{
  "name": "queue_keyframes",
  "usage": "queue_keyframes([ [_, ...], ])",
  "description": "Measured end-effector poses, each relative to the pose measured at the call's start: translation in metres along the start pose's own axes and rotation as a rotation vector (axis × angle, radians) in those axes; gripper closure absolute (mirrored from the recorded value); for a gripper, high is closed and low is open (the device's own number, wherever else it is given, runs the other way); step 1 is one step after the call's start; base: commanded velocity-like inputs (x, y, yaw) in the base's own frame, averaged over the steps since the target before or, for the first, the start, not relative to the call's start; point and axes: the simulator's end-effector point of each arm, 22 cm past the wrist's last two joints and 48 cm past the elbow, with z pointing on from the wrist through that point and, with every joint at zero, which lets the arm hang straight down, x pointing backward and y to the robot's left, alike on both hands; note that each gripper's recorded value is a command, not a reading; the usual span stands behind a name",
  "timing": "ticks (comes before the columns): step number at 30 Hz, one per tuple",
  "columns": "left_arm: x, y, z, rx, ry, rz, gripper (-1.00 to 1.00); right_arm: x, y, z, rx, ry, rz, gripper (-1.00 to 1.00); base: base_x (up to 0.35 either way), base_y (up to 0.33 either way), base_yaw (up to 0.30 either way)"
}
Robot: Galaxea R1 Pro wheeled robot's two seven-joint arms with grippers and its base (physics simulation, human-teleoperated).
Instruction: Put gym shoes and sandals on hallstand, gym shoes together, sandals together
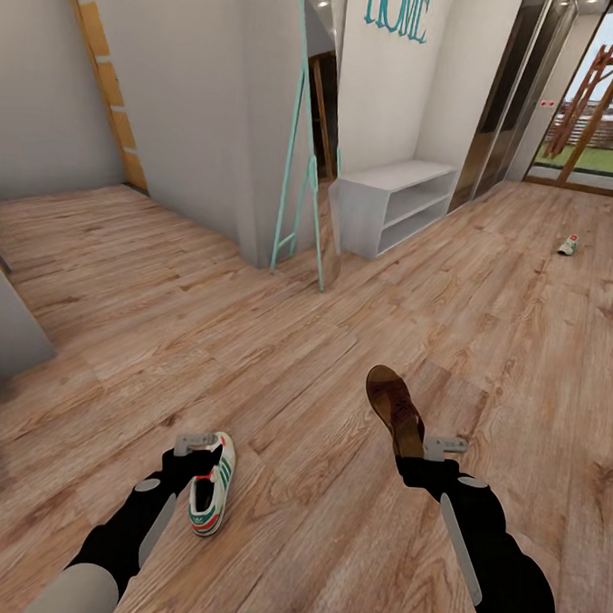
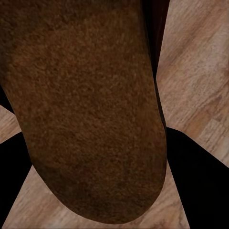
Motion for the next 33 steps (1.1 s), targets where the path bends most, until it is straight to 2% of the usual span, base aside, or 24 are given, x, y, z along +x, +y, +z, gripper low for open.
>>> queue_keyframes([
  [13, 0.038, 0.004, 0.012, -0.007, 0.022, 0.000, -1.00, 0.027, 0.001, 0.019, 0.000, 0.057, -0.003, 1.00, 0.000, 0.000, 0.031],
  [19, 0.057, 0.008, 0.018, -0.013, 0.048, -0.001, -1.00, 0.043, 0.002, 0.030, -0.001, 0.091, -0.004, 1.00, 0.000, 0.000, 0.092],
  [25, 0.074, 0.023, 0.023, -0.031, 0.077, 0.008, -1.00, 0.058, 0.002, 0.039, -0.001, 0.120, -0.005, 1.00, 0.000, 0.000, 0.107],
  [33, 0.092, 0.027, 0.027, -0.036, 0.107, 0.010, -1.00, 0.073, 0.002, 0.047, -0.001, 0.150, -0.005, 1.00, 0.000, 0.000, 0.045],
])
